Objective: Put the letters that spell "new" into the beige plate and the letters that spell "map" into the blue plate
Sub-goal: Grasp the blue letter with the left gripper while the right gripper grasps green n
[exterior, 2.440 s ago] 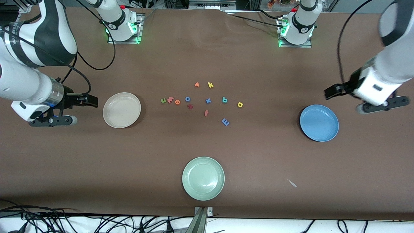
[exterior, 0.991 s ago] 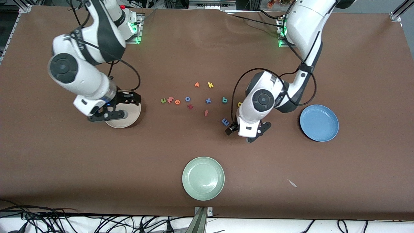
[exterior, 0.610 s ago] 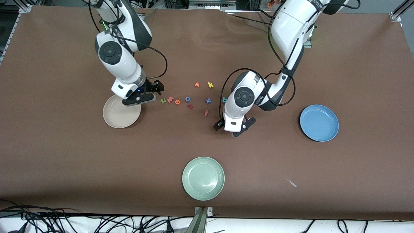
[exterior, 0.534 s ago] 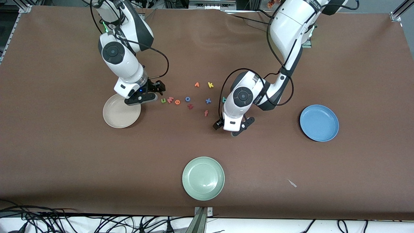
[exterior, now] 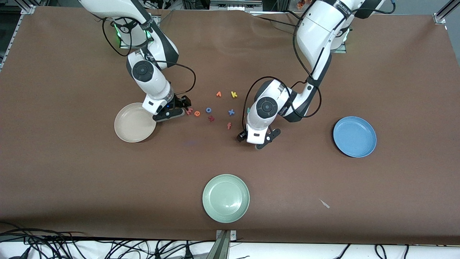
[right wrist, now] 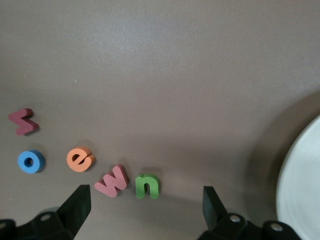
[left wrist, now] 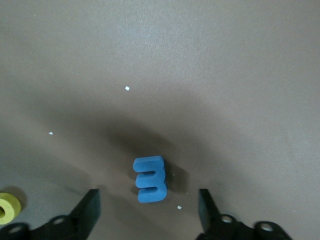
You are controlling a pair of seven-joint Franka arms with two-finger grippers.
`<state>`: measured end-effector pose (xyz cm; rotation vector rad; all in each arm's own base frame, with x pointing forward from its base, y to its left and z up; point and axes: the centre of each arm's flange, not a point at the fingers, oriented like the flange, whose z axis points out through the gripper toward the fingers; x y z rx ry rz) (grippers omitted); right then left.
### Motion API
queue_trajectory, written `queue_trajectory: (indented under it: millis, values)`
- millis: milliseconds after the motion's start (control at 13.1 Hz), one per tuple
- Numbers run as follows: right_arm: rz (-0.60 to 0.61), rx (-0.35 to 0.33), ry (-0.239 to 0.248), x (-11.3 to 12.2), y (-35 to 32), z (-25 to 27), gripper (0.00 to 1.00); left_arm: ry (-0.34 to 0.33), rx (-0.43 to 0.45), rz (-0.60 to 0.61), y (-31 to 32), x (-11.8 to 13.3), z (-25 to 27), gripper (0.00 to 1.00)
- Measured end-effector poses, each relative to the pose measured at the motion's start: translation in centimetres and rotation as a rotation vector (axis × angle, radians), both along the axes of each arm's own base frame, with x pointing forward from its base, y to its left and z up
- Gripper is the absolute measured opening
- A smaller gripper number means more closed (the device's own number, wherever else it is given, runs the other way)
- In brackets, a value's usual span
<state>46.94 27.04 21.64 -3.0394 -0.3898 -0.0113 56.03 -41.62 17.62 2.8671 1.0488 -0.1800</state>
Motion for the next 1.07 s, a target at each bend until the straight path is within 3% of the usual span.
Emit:
queue_trajectory:
  millis: [229,305,458,534,1068]
  values:
    - [0.012,-0.005,0.002,-0.1,0.0,-0.7,0.96,0.007,0.008,-0.008,-0.2,-0.4,-0.7,0.78]
    - [0.016,-0.004,-0.002,-0.1,0.1,-1.1,0.96,0.005,0.012,-0.012,-0.2,-0.4,-0.8,0.69]
    - [0.016,-0.004,0.001,-0.1,-0.1,-1.7,0.96,-0.001,0.019,-0.022,-0.2,-0.4,-0.7,0.63]
    - [0.014,-0.005,0.004,-0.1,-0.2,-1.9,0.95,-0.005,0.021,-0.025,-0.2,-0.3,-0.6,0.54]
    - [0.004,-0.011,-0.001,-0.2,-1.5,-3.6,0.92,-0.019,0.035,-0.040,0.0,-0.2,-0.4,0.42]
